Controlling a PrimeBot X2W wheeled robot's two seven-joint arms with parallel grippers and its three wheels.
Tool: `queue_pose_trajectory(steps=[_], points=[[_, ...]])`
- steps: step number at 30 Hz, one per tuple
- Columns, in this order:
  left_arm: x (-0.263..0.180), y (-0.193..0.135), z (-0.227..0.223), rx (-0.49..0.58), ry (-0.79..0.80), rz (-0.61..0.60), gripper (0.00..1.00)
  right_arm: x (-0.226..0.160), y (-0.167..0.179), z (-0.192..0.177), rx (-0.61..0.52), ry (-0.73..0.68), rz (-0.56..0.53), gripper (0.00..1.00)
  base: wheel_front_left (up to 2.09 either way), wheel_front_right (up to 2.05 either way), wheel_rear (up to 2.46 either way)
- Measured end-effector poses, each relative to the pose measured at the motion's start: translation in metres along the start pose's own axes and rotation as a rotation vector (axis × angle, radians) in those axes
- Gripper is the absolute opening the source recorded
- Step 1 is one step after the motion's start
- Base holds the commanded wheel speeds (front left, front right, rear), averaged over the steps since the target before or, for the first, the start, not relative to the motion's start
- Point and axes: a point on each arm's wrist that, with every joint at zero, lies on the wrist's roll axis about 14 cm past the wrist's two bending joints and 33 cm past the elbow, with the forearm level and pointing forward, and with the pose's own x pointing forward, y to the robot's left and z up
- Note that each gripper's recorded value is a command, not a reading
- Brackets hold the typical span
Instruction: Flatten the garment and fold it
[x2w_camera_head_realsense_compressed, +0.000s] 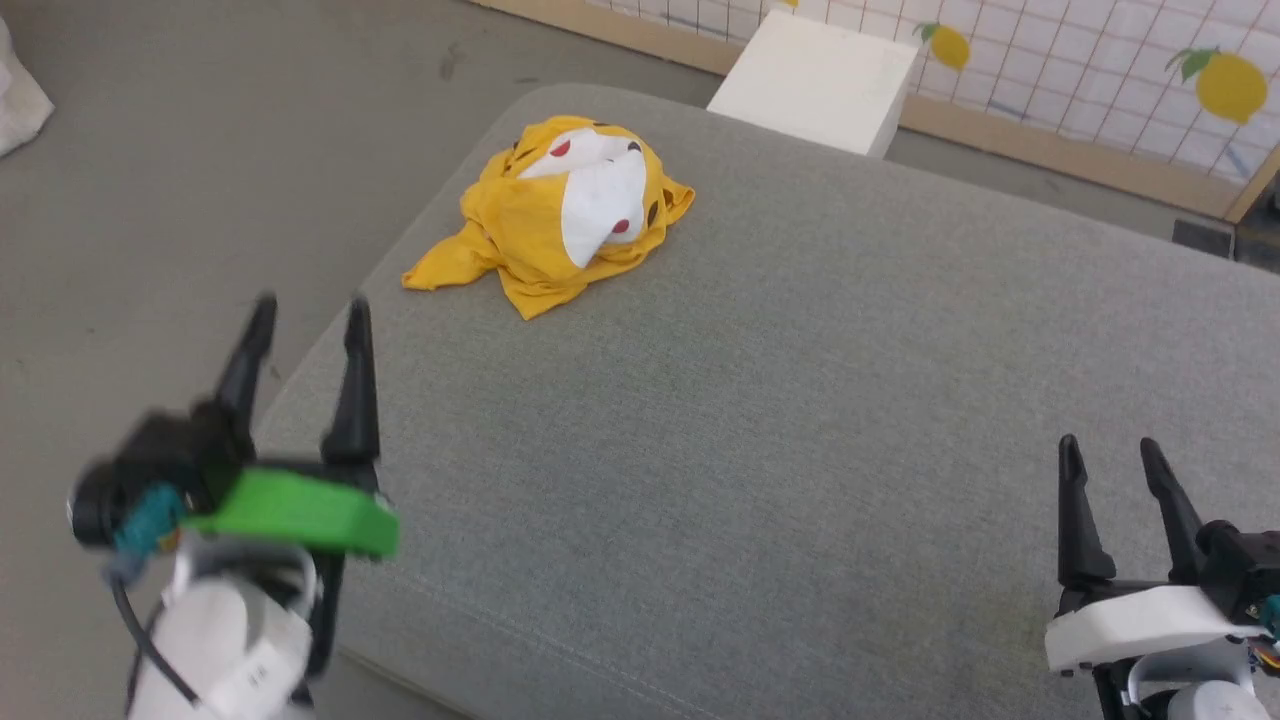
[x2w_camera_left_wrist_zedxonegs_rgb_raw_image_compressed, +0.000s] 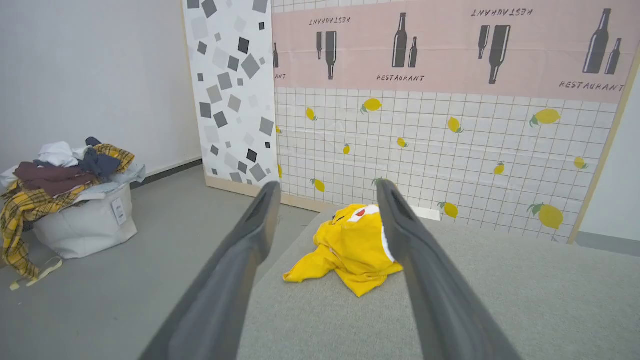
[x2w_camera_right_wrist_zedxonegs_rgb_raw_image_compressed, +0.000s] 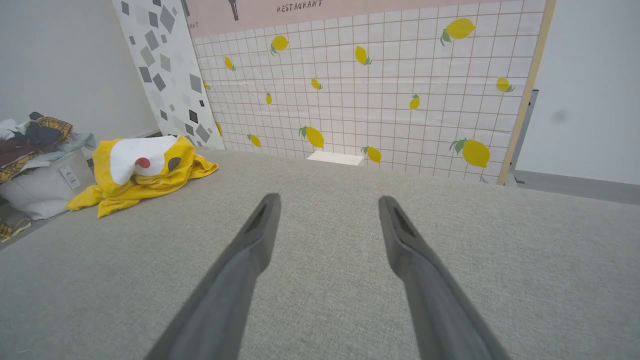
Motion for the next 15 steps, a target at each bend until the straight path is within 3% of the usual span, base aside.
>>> queue_pose_trajectory(steps=[6,15], points=[[0.047,0.001,0.002,0.073,0.055,-0.054,1.0,0.012,0.0,0.01,-0.027,-0.022,0.011,1.0,0.0,0.0,0.0],[0.121,-0.005,-0.008,0.081,0.162,-0.105,1.0,0.026,-0.004,0.016,-0.055,-0.027,0.013,1.0,0.0,0.0,0.0]])
